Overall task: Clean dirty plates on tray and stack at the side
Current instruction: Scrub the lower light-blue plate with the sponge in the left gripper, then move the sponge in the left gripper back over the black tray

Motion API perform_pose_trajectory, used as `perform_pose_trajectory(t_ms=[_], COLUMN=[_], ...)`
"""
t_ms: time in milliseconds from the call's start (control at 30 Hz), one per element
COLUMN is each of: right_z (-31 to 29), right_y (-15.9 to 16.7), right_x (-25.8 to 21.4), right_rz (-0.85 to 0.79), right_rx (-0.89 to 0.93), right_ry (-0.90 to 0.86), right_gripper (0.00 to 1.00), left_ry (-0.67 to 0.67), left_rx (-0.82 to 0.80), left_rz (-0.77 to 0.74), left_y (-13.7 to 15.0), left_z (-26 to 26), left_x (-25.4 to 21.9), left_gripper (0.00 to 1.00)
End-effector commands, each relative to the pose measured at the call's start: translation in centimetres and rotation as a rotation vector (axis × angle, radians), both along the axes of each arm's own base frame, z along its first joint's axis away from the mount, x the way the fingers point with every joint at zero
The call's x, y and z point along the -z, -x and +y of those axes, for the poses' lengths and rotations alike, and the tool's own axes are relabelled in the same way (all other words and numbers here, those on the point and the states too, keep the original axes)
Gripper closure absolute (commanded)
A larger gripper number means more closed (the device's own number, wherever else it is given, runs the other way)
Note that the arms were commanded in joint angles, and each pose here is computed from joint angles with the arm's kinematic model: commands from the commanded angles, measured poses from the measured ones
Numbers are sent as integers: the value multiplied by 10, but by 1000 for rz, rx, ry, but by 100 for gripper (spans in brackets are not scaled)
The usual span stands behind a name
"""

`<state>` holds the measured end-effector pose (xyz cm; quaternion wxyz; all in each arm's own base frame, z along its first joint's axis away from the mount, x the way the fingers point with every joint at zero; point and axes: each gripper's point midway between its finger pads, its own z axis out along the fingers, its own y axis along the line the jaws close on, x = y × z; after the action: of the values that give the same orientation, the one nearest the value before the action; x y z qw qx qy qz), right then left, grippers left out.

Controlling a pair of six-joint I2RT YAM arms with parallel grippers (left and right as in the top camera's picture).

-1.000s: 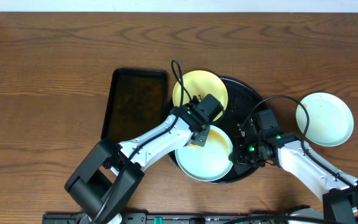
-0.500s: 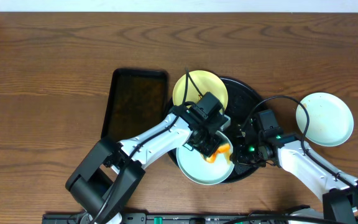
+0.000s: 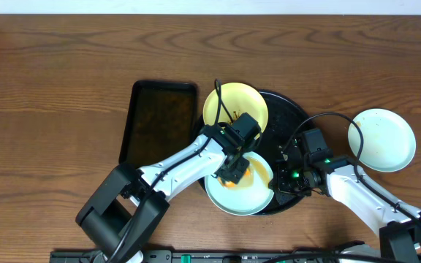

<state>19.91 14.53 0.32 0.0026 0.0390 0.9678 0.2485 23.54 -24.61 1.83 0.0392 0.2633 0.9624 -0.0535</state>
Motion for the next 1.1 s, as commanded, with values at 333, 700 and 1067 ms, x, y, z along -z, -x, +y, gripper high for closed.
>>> perform_pose_trajectory(t_ms=[333, 700, 1067], right_z=[-3, -5, -10], right_y=[6, 5, -2], right_x=[5, 6, 8], right_rz=[9, 4, -32], right_rx=[-16, -14, -5], right_ry=[28, 43, 73], right_gripper=[99, 99, 82], left_ry=[30, 307, 188], left_rx=[-171, 57, -40], left_rz=[-174, -10, -292], left_y=[-44, -6, -38], left_z=[-7, -53, 1], left_x=[2, -29, -96], left_gripper=[92, 92, 92])
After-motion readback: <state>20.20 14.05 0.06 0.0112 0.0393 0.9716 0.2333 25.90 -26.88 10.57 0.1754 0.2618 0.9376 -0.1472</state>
